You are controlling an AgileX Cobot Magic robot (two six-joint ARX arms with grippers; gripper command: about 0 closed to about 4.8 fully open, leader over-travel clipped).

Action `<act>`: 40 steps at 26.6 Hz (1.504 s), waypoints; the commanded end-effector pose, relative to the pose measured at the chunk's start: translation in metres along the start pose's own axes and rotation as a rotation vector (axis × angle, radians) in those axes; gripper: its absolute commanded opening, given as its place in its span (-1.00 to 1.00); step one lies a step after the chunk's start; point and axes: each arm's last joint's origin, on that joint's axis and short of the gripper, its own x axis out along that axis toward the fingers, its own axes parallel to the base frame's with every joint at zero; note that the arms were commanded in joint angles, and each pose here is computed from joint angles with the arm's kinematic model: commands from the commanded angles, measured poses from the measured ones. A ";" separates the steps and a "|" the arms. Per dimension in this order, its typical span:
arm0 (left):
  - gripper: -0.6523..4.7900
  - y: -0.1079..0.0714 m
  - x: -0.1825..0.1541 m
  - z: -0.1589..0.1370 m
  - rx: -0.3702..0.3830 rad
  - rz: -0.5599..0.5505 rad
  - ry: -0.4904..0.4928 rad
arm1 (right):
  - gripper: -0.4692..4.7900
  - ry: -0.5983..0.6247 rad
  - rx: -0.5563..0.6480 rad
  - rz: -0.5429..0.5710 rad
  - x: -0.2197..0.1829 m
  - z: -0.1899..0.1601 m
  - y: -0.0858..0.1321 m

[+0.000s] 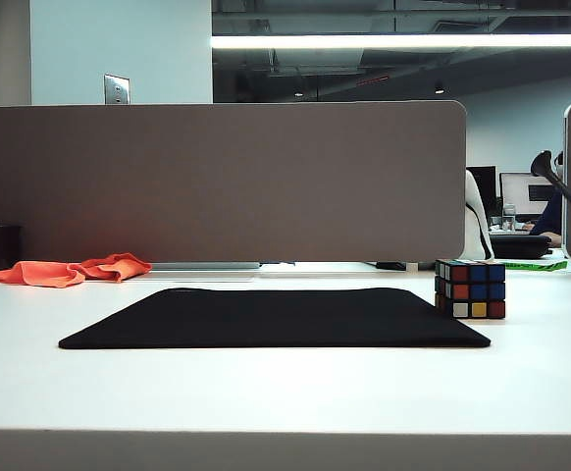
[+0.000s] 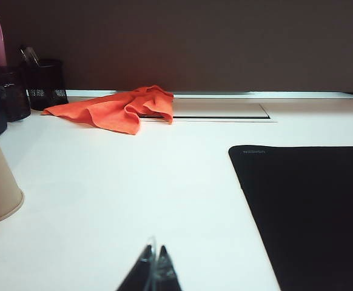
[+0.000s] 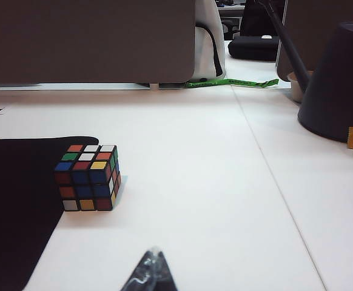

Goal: Pick up the cube on the right side of the mouse pad, then place it in the center of the mouse pad.

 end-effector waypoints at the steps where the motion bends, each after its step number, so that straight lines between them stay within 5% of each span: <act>1: -0.78 0.000 0.000 0.002 0.001 0.003 -0.011 | -0.84 -0.010 -0.003 0.001 0.000 0.001 0.000; 18: -0.78 -0.001 0.000 0.005 0.002 -0.025 -0.038 | -0.84 -0.046 -0.002 -0.002 0.000 0.004 0.000; 32: -0.78 -0.012 -0.003 0.008 0.031 -0.427 -0.084 | -0.84 -0.212 0.001 0.001 -0.014 0.054 0.001; 40: -0.78 -0.013 -0.004 0.008 0.033 -0.474 -0.086 | -0.84 -0.084 -0.057 -0.026 -0.007 0.079 0.001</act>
